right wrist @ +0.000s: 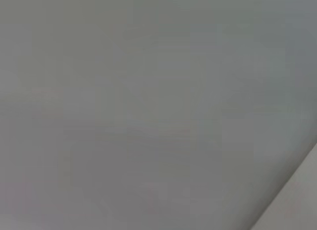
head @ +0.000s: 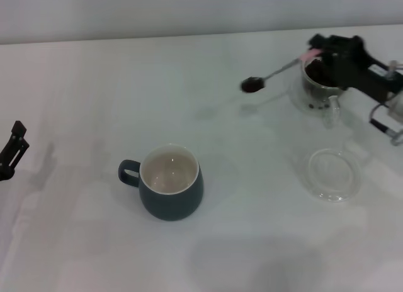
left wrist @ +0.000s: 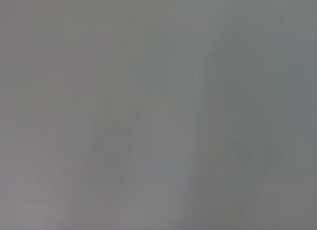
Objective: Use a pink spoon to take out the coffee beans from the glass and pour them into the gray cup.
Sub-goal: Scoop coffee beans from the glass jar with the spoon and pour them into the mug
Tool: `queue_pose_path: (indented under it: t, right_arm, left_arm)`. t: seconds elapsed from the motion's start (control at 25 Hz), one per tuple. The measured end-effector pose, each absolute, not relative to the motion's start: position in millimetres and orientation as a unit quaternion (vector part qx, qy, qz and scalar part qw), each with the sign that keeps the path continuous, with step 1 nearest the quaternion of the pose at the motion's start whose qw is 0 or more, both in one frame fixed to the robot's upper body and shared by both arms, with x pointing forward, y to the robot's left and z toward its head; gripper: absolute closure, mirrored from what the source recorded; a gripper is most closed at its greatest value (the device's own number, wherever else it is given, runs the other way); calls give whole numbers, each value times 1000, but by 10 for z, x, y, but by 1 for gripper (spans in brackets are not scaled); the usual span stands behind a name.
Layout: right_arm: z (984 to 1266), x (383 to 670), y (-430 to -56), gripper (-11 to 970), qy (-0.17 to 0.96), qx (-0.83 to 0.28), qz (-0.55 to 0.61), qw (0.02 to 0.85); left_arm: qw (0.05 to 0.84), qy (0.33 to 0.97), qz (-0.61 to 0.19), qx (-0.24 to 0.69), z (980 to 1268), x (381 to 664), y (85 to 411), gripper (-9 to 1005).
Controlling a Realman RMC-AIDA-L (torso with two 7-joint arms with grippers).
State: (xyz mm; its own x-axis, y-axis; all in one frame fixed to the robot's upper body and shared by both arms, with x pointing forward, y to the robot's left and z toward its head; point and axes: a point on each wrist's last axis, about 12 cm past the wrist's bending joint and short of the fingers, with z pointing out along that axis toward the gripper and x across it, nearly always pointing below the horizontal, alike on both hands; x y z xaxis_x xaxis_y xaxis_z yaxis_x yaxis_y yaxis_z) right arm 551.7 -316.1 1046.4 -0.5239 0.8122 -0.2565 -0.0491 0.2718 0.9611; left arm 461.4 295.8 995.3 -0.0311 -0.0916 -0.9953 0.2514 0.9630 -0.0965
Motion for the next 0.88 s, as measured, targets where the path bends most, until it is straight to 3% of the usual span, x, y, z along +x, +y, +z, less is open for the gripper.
queue_pose_path:
  t: [0.36,0.88]
  right_arm:
    - [10523,5662,-2773,756,716,211,561,358]
    - [10508,5584,-2562,750,730,161,585,313]
  left_arm:
    - [687,715,-121,55,9928,4618,2958,124]
    - [681,720,-123,55,9920,4663,2924,124]
